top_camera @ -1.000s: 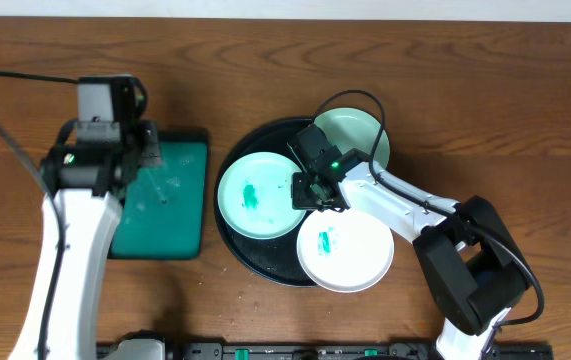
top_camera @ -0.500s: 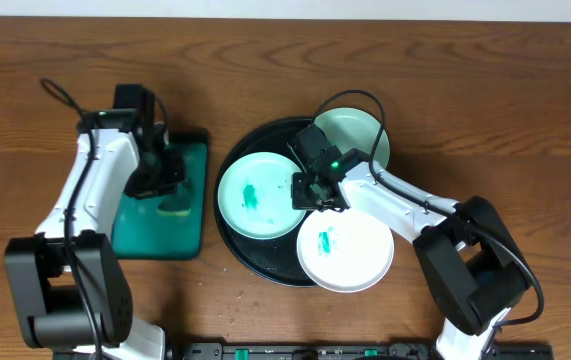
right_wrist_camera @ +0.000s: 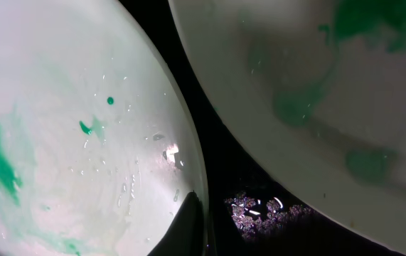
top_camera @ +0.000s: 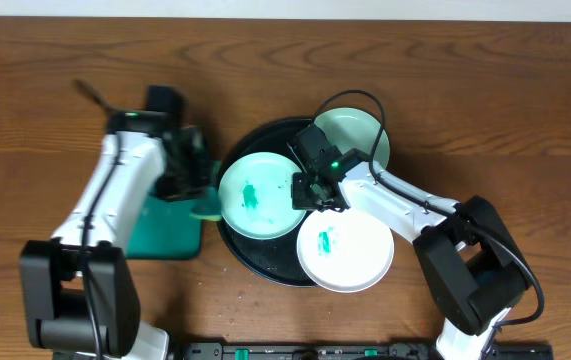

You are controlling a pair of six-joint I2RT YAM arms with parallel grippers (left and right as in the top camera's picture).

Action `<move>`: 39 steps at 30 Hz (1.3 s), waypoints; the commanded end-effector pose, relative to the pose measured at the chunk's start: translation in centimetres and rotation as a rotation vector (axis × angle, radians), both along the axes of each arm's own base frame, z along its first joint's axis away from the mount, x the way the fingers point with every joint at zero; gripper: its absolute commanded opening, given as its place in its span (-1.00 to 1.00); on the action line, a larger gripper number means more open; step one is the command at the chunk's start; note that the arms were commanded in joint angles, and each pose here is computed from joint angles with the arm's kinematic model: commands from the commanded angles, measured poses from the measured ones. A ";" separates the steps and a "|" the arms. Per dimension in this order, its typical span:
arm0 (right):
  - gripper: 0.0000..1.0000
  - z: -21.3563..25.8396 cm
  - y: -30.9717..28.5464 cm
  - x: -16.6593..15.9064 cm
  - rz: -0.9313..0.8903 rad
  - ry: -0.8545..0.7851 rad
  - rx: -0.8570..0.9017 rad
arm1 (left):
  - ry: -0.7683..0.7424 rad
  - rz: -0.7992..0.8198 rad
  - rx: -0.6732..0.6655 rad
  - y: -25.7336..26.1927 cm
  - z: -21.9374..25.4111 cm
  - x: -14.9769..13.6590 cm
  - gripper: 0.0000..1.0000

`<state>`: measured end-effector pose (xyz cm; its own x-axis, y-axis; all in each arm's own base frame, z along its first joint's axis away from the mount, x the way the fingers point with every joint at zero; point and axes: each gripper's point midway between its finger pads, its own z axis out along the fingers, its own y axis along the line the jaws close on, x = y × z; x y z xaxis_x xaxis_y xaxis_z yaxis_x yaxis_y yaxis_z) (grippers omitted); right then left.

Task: Clean dirty plates on tray and stack at the side
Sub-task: 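Scrub the pale green plate held by right gripper with the sponge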

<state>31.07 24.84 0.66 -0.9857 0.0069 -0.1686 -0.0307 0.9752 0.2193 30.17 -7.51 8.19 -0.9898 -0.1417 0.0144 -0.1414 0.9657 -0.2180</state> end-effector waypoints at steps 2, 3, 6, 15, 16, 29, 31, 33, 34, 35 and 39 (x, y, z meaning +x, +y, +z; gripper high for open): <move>-0.97 -0.3 0.1 -1.0 0.041 0.018 -0.018 | -0.082 -0.029 0.020 -4.4 0.6 0.7 -0.86; -0.97 -0.3 0.1 -1.0 0.042 0.019 -0.016 | -0.088 -0.018 0.014 -5.1 0.3 1.0 -0.86; -0.98 -0.3 0.1 -1.1 0.043 0.022 -0.014 | -0.067 0.023 0.013 -5.5 -0.9 1.6 -0.86; -0.97 -0.3 0.1 -1.2 0.043 0.025 -0.016 | 0.111 0.055 0.052 -5.6 -8.1 1.1 -0.86; -0.98 -0.3 0.1 -1.2 0.043 0.026 -0.017 | 0.133 0.054 0.041 -5.8 -8.7 0.8 -0.85; -0.97 -0.4 0.0 -1.2 0.043 0.028 -0.018 | 0.259 -0.083 -0.432 -16.9 -7.2 -1.9 -0.86; -0.97 -0.4 0.0 -1.2 0.043 0.029 -0.019 | 0.256 -0.082 -0.437 -17.3 -7.2 -1.9 -0.86; -0.97 -0.4 0.0 -1.3 0.040 0.030 -0.018 | 0.253 -0.087 -0.462 -17.7 -6.9 -1.8 -0.86; -0.97 -0.4 0.0 -1.3 0.040 0.030 -0.018 | 0.252 -0.082 -0.462 -17.7 -6.9 -1.8 -0.86; -0.97 -0.4 0.0 -1.3 0.039 0.030 -0.018 | 0.247 -0.083 -0.456 -17.6 -7.0 -1.7 -0.86; -0.98 -0.4 0.0 -1.3 0.029 0.033 -0.018 | 0.202 -0.032 -0.307 -15.0 -8.6 -0.5 -0.85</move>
<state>30.95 23.99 0.68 -0.9865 0.0131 -0.1635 -0.0181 0.9820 0.1878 30.69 -23.31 1.64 -0.9793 -0.0370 0.1989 -0.1401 0.8332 -0.5349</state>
